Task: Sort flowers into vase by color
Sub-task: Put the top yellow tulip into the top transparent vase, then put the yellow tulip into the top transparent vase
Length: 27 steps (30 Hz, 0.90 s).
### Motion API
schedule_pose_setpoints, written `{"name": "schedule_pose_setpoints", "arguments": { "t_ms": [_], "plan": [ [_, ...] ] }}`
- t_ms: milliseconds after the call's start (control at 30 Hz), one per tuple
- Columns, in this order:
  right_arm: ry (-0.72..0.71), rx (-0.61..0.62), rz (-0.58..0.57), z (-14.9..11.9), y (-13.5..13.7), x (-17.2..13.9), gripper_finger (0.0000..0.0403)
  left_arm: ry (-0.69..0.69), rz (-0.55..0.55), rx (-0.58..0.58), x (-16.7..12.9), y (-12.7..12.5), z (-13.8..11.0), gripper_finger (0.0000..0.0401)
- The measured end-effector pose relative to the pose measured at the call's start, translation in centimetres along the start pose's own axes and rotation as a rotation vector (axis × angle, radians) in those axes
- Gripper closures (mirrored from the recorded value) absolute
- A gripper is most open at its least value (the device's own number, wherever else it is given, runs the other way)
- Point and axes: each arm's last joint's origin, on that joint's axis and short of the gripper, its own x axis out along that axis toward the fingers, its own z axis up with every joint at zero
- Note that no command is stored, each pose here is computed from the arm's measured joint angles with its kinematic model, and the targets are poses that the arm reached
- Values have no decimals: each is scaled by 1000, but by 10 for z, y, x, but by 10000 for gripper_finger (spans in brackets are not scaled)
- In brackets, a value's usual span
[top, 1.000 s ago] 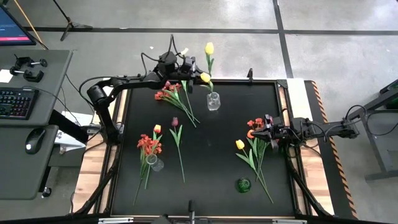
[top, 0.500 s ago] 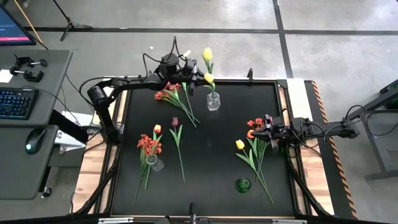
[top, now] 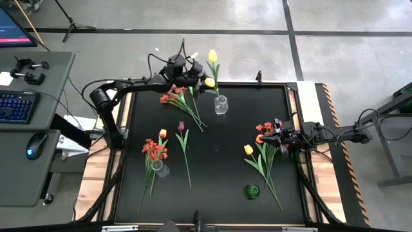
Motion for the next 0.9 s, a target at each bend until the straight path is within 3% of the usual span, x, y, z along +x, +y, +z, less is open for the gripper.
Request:
{"name": "schedule_pose_setpoints", "arguments": {
  "t_ms": [367, 900],
  "plan": [
    [0, 0, 0, 0, 0, 0, 402, 85, -82, -45, -1, -6, -5, 190],
    [0, 0, 0, 0, 0, 0, 402, 83, 154, 68, -67, 5, 28, 190]
  ]
}}
